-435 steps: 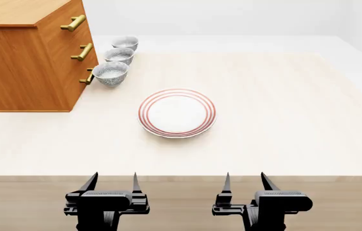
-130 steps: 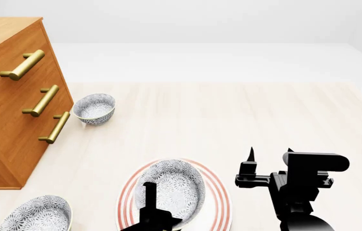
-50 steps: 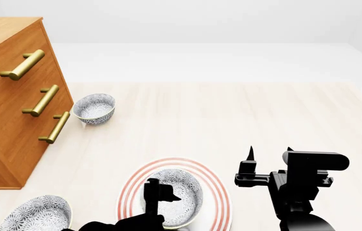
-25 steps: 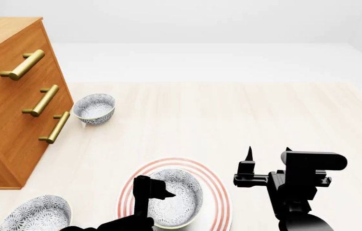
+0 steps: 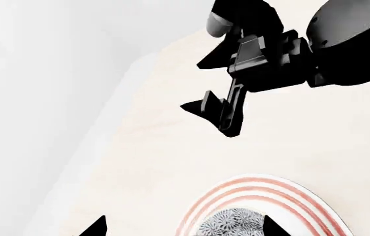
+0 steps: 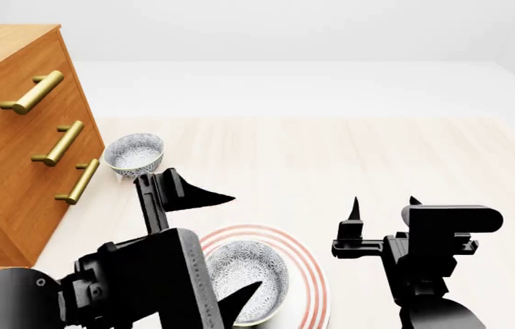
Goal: Put the bowl in the middle on the plate.
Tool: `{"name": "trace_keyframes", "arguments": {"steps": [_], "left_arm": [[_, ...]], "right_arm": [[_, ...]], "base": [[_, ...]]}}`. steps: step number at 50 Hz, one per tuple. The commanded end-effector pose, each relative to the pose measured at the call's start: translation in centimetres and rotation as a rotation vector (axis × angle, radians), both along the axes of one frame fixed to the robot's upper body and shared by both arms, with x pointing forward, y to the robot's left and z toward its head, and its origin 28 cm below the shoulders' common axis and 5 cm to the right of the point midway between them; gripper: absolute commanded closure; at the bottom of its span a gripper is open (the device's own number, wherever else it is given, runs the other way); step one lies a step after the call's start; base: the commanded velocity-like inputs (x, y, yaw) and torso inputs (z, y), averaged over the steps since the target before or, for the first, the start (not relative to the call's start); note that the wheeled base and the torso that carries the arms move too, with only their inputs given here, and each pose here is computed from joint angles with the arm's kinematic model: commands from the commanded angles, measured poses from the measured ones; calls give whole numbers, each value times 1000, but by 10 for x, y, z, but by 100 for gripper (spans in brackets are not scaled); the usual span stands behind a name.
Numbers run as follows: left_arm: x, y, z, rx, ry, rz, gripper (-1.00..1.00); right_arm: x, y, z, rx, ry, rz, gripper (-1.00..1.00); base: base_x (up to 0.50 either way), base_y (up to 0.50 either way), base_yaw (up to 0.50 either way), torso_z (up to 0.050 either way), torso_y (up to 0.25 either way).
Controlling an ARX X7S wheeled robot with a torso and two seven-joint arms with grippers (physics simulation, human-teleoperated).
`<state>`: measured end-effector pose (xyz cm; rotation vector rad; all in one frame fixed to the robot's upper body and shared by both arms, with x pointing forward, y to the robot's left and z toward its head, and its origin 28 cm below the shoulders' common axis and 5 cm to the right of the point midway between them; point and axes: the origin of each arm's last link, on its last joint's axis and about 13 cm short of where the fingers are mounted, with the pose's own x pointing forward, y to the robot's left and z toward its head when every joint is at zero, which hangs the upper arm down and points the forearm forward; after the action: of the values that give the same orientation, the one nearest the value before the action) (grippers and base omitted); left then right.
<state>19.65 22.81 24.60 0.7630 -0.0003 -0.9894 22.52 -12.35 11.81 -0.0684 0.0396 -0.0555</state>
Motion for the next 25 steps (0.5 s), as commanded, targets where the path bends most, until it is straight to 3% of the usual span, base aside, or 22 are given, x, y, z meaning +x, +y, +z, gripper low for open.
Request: {"name": "trace_keyframes", "arguments": {"steps": [1,6,7,14,15,16,18,19,20,22,23,24,25], "left_arm": [[9,20,30,-503,34,243,-100],[9,18,26,-618,23,340,-100],[9,18,25,-663,71,381,-100],[7,11,10,-759,-2,490,-100],[7,9,4,-781,-63,520,-100],[6,9,2,-792,-15,513,-100],[7,9,-2,-829,-100,572,-100],[6,9,-5,-852,-92,572,-100],[6,10,-9,-880,-172,631,-100],[1,11,-15,-903,-68,599,-100],[1,10,-17,-920,-142,638,-100],[1,9,-22,-929,-226,666,-100],[-1,8,-29,-937,-153,658,-100]], "right_arm": [[-5,0,19,-49,-74,-3,-100],[-4,2,31,-66,-127,9,-100],[-4,3,35,-72,-155,26,-100],[-4,8,50,-116,-236,45,-100],[-5,9,56,-122,-270,41,-100],[-6,10,58,-127,-283,40,-100],[-6,12,60,-132,-298,44,-100],[-7,13,61,-131,-304,48,-100],[-7,15,62,-137,-315,51,-100],[-12,18,63,-153,-345,60,-100],[-15,19,63,-143,-351,79,-100],[-17,22,65,-189,-349,91,-100],[-22,24,66,-187,-382,85,-100]], "base": [[0,0,0,0,0],[0,0,0,0,0],[0,0,0,0,0],[0,0,0,0,0],[0,0,0,0,0],[0,0,0,0,0],[0,0,0,0,0],[0,0,0,0,0],[0,0,0,0,0],[0,0,0,0,0],[0,0,0,0,0],[0,0,0,0,0],[0,0,0,0,0]]}}
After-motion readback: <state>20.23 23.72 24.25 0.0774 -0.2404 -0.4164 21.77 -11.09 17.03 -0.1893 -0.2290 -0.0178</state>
